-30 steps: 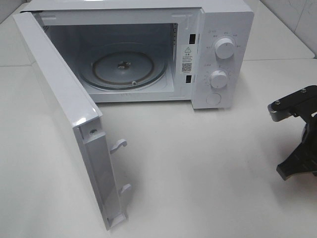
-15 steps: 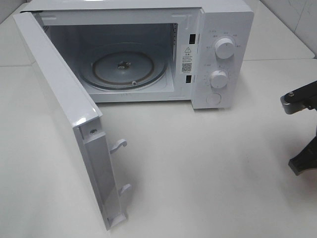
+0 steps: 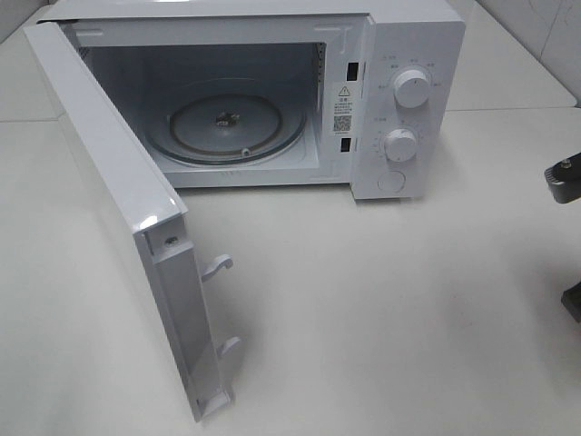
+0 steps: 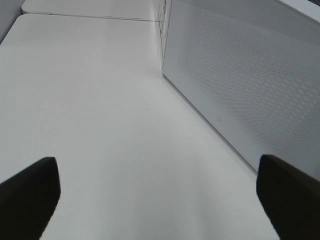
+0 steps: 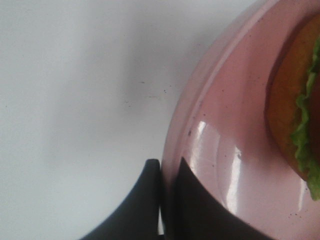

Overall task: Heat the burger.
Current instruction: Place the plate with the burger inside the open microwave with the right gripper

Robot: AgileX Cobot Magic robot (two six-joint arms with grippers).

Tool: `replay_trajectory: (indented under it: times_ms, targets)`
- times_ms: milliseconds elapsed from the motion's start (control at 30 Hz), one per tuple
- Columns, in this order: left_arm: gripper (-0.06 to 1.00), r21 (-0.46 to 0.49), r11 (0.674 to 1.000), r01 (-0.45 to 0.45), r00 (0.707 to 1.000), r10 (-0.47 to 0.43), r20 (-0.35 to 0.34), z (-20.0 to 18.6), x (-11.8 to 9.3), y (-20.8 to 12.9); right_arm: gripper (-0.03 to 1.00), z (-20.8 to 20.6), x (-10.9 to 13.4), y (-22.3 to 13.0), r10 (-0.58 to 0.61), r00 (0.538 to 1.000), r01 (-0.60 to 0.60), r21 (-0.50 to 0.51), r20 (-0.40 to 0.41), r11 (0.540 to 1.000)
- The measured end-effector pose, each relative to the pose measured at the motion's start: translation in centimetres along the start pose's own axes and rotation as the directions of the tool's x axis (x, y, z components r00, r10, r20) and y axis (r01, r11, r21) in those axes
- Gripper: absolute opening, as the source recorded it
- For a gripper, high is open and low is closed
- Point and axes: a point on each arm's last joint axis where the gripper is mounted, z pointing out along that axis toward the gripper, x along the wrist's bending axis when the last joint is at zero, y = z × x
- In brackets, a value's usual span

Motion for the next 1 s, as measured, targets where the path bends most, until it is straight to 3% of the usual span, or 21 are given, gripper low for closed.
replay_trajectory:
  times_ms: [300, 1000]
  targets:
    - [0.99, 0.0, 1.0, 0.0, 1.0, 0.0, 0.0, 0.0, 0.0, 0.0, 0.02, -1.1, 0.1, -0.4, -0.011, 1.0, 0.011, -0.013, 0.008, 1.0]
    - [0.99, 0.0, 1.0, 0.0, 1.0, 0.0, 0.0, 0.0, 0.0, 0.0, 0.02, -3.4, 4.3, -1.0, -0.185, 0.982, 0.183, -0.063, -0.027, 0.981]
